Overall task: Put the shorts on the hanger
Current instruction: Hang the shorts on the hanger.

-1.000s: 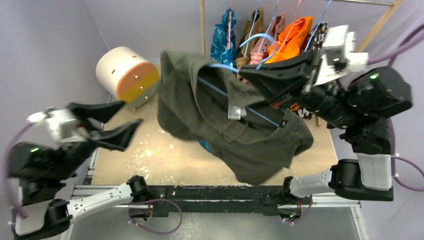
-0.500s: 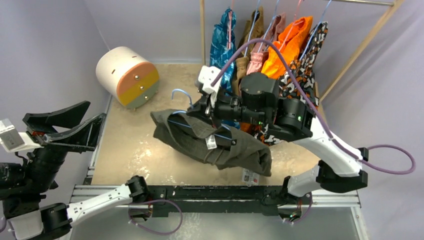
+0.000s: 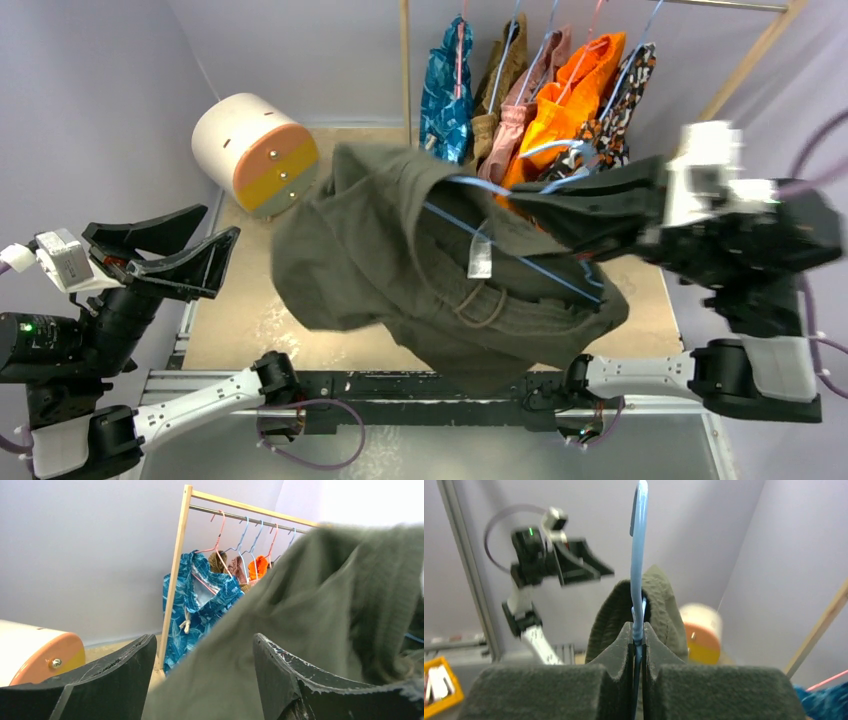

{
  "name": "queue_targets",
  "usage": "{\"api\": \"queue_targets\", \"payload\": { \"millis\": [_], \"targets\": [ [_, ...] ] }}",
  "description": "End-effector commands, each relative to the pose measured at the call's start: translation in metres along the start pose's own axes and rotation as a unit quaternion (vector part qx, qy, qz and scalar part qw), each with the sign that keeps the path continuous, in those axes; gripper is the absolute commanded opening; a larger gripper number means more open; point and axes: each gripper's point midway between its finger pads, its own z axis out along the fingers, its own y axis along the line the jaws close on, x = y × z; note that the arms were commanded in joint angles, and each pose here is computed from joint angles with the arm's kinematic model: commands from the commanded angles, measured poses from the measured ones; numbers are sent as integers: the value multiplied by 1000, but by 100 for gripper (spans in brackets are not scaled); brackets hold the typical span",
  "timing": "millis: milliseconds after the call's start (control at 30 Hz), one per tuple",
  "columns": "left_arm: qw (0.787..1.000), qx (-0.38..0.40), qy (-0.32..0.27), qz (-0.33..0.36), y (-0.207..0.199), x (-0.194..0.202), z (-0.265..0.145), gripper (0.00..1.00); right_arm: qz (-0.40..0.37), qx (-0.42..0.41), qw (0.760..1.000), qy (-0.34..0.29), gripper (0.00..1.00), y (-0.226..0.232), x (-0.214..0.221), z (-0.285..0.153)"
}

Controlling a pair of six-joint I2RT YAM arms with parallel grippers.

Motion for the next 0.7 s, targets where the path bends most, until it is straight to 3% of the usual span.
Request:
{"api": "queue_targets", "payload": {
  "millis": [0,367,533,667],
  "targets": [
    [1000,-3,-17,-10,-2,-11,5,69,21,-12,993,114,0,8,92,43],
    [999,31,-5,-10,-22,0,21,69,9,-34,995,93,0,12,69,45],
    [994,107,37,4,-60,19,38,69,3,-29,993,116,0,12,93,37],
    [976,199,83,12,-102,40,50,69,11,-31,990,137,0,14,107,30]
  ]
}}
